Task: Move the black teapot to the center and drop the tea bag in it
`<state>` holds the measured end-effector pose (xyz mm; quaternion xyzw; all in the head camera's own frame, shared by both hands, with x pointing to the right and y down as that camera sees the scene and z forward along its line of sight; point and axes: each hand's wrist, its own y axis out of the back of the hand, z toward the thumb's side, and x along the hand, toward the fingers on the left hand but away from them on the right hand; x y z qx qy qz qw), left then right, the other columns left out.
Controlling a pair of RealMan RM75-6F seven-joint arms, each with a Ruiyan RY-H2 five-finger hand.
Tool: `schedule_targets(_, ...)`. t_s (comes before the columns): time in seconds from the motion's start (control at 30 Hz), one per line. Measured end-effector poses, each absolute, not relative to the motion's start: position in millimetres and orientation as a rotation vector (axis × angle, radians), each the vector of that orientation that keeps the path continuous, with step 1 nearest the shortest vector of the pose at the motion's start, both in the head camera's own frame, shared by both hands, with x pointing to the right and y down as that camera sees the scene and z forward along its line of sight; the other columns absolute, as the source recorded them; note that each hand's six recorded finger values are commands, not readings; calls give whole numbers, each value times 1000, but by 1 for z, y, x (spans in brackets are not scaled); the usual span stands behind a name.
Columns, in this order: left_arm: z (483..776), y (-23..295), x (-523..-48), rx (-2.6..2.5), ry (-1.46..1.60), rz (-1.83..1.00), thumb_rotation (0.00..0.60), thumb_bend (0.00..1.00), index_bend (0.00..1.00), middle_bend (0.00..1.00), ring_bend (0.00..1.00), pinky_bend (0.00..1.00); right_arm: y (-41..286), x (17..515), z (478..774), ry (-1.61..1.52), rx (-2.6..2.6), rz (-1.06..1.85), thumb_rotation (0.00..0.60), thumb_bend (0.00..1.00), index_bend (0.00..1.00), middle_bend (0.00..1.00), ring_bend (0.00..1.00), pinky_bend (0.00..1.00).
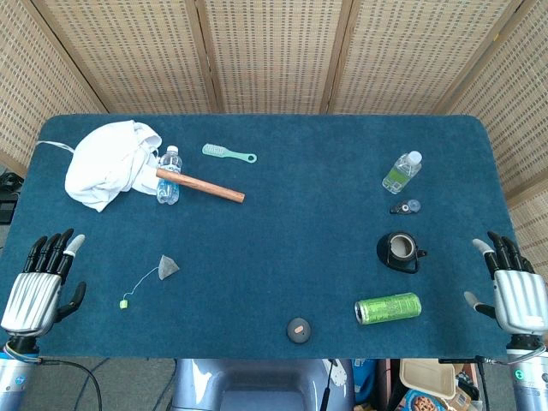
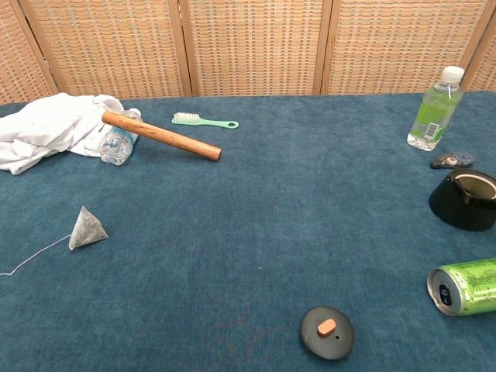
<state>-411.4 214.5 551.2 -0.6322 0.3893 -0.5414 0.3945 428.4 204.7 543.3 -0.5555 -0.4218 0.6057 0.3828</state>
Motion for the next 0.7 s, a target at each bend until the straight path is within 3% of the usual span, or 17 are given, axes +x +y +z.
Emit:
schedule_targets(0.43, 549, 213, -411, -1592, 988, -1370, 600, 471, 0, 0, 0, 0, 205, 428, 540, -1071, -1424, 1529, 600, 280, 218, 184, 118, 315)
schedule_targets(0.7, 545, 210, -414, -1572, 987, -1369, 600, 471, 0, 0, 0, 0, 194, 418, 538, -1025, -1460, 1482, 600, 341, 218, 197, 185, 420)
